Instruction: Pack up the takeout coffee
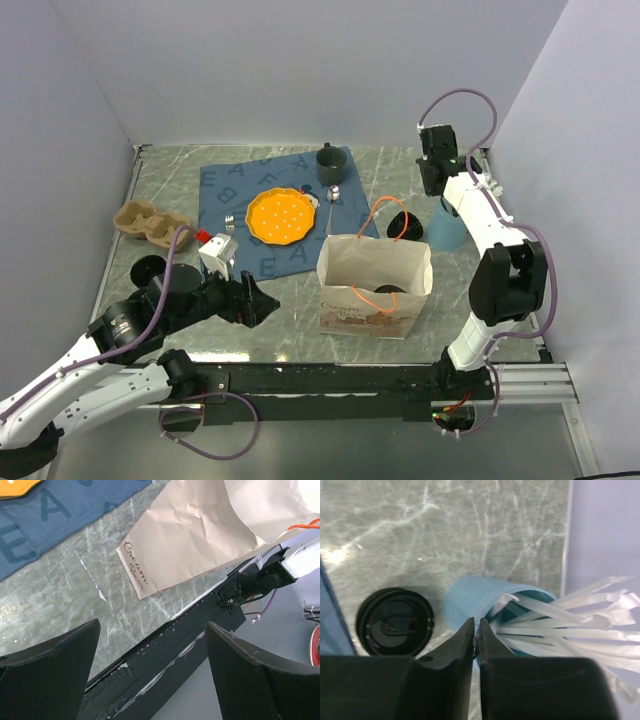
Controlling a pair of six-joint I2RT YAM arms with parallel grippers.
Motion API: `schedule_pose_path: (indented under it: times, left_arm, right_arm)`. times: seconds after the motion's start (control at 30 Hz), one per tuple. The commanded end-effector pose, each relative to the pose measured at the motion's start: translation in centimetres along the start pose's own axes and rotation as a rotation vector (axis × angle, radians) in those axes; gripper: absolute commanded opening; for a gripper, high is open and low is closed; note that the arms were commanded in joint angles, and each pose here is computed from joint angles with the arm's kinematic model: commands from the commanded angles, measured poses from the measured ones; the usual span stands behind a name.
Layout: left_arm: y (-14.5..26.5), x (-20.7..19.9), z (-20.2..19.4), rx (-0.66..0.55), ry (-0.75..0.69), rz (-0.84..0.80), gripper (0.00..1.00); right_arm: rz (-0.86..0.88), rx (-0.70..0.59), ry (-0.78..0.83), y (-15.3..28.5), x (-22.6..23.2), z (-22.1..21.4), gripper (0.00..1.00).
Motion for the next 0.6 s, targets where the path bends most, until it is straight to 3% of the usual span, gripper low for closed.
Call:
schedule_pose_path:
  times: [0.0,0.3,0.47,0.57]
  left_arm:
    - [0.9,-1.0,1.6,-0.055,0.015,-0.020,0.91]
    - [0.4,-1.7,2.4,-0.071,0.002,-0.039,0.92]
    - [0.1,-2.3,3.2,-0.101,0.010,-0.058,0.93]
    - [0.0,-2.4,3.6,-0.112,0.006,-0.057,0.93]
  right_arm:
    - [-0.103,-0.093,-0.039,3.2,-3.5,2.9,0.06]
    - [-0.103,-0.105,-0.060,8.1,-5.9,5.4,0.01]
    - [-0.081,-0.020,-0.078,11.3,-6.5,4.1,0.01]
    - [-0.035,-0.060,-0.122,14.2,-6.6,4.9,0.00]
Point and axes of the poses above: each gripper's point midway between its finger pads, its own y axis back along the fingers, its own x axis along the line the jaws close on, z = x × y, the point moved 2 cm from there along y, back along the fingers, and after that the axes turned 5 degrees about y, right-handed, at the moved point
